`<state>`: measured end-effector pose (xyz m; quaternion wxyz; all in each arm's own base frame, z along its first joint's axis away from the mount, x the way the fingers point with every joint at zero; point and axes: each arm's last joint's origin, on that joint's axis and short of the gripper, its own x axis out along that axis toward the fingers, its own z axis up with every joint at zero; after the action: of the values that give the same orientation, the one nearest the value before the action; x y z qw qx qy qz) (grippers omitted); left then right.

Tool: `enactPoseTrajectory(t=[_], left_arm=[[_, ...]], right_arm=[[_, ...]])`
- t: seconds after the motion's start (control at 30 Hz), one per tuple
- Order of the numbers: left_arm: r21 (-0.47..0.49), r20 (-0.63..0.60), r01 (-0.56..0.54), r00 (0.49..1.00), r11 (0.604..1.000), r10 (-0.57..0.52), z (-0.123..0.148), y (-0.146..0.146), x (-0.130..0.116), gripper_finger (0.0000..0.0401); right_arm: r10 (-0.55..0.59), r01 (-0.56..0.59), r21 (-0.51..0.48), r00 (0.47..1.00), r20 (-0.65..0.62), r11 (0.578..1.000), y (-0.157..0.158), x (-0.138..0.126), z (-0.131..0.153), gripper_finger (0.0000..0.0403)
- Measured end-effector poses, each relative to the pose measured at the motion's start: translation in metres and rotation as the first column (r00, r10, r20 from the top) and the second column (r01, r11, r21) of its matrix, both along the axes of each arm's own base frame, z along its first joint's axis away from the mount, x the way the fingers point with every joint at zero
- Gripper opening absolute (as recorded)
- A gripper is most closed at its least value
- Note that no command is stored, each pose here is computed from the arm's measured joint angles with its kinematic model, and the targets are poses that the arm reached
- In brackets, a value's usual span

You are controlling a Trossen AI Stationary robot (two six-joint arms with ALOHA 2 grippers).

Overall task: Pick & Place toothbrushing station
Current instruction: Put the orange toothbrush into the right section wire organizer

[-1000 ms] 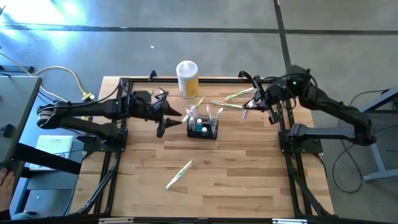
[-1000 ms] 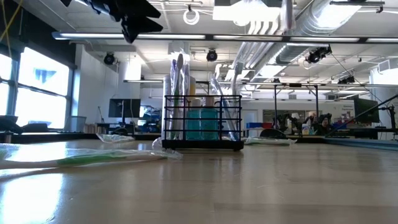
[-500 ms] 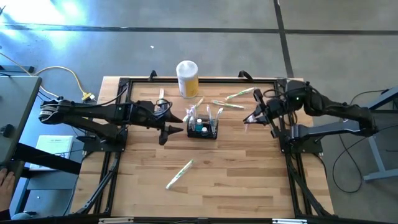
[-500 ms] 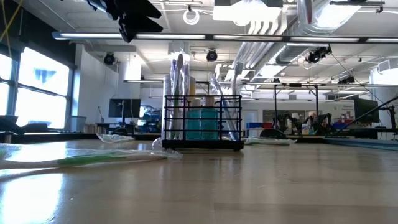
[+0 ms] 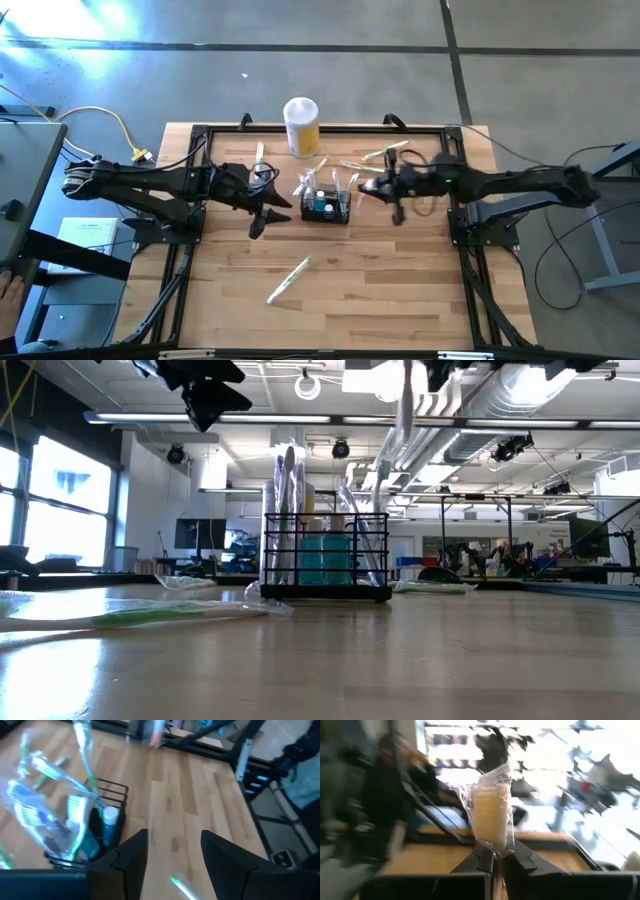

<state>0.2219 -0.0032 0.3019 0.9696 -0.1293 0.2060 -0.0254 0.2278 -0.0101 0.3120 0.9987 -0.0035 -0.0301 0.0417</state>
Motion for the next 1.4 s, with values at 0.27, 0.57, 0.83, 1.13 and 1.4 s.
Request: enactPoseTrajectory(t=[0.27, 0.57, 0.83, 1.13, 1.4], left_arm=[[-0.032, -0.009, 0.01, 1.0, 0.999, -0.01, -0.001, -0.001, 0.0, 0.018], [-0.058, -0.013, -0.001, 1.0, 0.998, 0.001, -0.001, -0.001, 0.0, 0.018], [-0.079, -0.015, -0.005, 1.0, 0.997, 0.004, -0.001, -0.001, 0.0, 0.018], [-0.045, -0.011, -0.005, 1.0, 0.999, 0.005, -0.001, 0.0, 0.0, 0.018], [0.005, -0.007, -0.068, 0.998, 0.998, 0.068, -0.001, 0.002, 0.0, 0.018]], right_arm=[[-0.141, 0.14, -0.018, 0.986, -0.094, 0.99, -0.003, 0.04, -0.037, 0.0009], [-0.329, 0.33, -0.014, 0.932, -0.151, 0.944, -0.009, 0.059, -0.062, 0.0009], [-0.373, 0.394, 0.047, 0.897, -0.238, 0.918, -0.005, 0.057, -0.087, 0.0009], [-0.377, 0.42, 0.094, 0.876, -0.302, 0.903, 0.001, 0.051, -0.109, 0.0009], [-0.347, 0.407, 0.119, 0.874, -0.341, 0.906, 0.001, 0.063, -0.133, 0.0009]])
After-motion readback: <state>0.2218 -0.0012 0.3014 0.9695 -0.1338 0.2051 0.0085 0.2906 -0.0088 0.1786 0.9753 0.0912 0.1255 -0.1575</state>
